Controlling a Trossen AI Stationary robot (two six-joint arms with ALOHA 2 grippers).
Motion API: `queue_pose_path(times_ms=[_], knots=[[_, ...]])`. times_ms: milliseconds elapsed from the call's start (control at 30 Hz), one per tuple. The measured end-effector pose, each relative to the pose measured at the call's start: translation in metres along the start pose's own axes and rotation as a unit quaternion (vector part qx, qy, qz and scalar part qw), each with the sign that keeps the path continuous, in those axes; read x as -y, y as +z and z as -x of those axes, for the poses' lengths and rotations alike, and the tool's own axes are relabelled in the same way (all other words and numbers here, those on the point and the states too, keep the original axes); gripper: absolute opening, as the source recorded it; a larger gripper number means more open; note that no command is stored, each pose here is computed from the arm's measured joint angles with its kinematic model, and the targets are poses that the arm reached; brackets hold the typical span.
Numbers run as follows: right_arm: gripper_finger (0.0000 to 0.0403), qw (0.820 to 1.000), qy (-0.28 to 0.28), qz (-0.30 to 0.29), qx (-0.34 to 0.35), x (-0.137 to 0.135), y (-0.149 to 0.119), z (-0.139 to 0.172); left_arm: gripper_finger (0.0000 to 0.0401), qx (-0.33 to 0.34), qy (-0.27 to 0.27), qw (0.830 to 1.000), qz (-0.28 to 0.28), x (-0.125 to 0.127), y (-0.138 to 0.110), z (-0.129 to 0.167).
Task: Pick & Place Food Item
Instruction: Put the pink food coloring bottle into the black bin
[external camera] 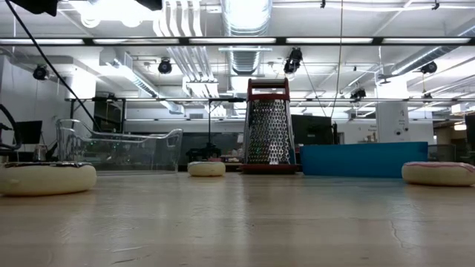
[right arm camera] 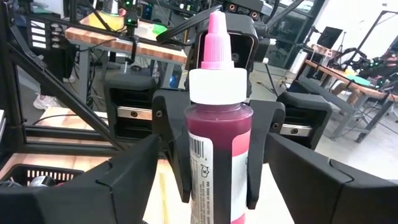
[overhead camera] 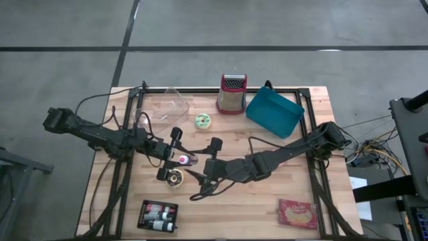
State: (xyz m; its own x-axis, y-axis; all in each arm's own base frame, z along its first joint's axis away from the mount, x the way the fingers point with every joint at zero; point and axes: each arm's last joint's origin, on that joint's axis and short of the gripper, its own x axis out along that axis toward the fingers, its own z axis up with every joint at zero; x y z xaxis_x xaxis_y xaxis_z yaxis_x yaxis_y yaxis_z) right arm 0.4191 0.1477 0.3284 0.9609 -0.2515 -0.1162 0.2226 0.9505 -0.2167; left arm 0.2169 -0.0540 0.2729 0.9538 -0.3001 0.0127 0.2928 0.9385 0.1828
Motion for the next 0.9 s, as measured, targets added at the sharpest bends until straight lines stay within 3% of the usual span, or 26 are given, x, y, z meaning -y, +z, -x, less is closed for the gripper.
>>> queue_pose_path(times_ms=[567,900], knots=[[0.0344,1.0,-0.001,-0.002,0.0,0.0,-0.0001,-0.0001,0.0163,0.0,0.0,1.0,0.0,0.0,0.0,0.0],[0.035,1.0,0.01,0.004,0.001,-0.0075,0.0008,0.0051,0.0163,0.0,0.0,1.0,0.0,0.0,0.0001,0.0]])
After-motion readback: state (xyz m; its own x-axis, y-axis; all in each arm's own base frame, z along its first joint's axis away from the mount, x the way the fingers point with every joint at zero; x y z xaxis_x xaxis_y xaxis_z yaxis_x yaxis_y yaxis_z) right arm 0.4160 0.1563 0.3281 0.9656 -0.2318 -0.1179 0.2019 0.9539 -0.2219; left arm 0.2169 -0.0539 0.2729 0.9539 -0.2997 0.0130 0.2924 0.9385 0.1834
